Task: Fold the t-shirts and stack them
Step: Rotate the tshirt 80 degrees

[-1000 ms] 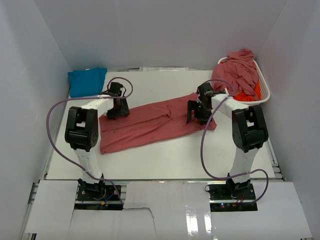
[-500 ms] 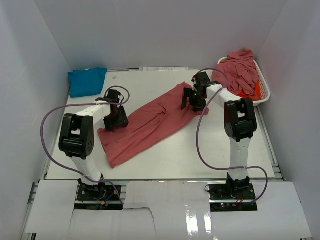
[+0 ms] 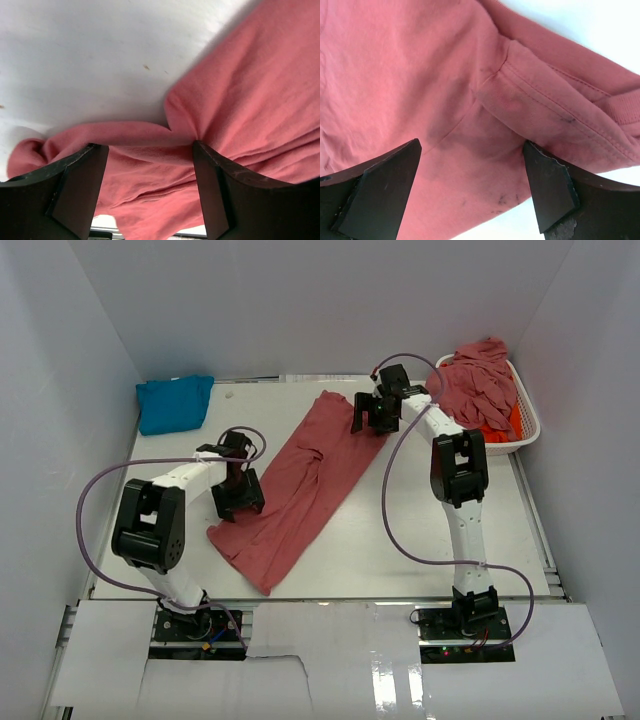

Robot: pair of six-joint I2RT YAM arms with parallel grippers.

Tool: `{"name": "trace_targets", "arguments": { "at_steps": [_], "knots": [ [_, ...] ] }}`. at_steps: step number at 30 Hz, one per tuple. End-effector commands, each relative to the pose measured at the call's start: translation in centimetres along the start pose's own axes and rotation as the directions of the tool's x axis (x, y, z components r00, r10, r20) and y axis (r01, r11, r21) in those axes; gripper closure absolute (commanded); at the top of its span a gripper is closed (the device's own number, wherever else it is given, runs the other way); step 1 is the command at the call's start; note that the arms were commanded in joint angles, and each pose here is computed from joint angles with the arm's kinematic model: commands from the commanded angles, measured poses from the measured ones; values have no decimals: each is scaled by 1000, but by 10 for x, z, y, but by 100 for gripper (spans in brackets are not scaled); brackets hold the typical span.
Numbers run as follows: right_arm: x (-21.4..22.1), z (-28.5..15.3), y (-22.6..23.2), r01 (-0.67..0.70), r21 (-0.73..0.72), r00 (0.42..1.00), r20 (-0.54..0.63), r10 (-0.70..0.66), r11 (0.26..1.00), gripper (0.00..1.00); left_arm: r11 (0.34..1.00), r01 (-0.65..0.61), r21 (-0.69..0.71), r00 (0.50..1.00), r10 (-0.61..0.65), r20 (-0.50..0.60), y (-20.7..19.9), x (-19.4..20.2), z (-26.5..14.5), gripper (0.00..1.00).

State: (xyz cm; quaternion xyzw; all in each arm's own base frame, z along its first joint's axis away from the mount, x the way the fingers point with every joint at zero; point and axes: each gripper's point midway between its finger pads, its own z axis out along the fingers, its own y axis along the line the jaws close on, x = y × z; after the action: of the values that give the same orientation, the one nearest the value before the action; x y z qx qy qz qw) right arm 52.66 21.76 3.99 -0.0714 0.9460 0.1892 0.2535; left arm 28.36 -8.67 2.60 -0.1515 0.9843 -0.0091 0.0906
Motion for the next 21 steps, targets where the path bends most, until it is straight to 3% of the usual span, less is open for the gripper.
{"name": "trace_targets", "arguments": {
  "at_steps": [1,10,21],
  "knots": [
    [8,22,-15,-6,1,999,-42,6,1000,10,999,8,41,1000,-8,0,-12,12,-18,21],
    [-8,36,-4,-35,-85,999,23,37,996,10,998,18,60,999,-16,-35,-25,44,-34,20],
    [-57,45,-7,-99,-186,979,156,129,978,10,997,30,74,995,-23,-102,-24,96,-56,20]
  ]
}}
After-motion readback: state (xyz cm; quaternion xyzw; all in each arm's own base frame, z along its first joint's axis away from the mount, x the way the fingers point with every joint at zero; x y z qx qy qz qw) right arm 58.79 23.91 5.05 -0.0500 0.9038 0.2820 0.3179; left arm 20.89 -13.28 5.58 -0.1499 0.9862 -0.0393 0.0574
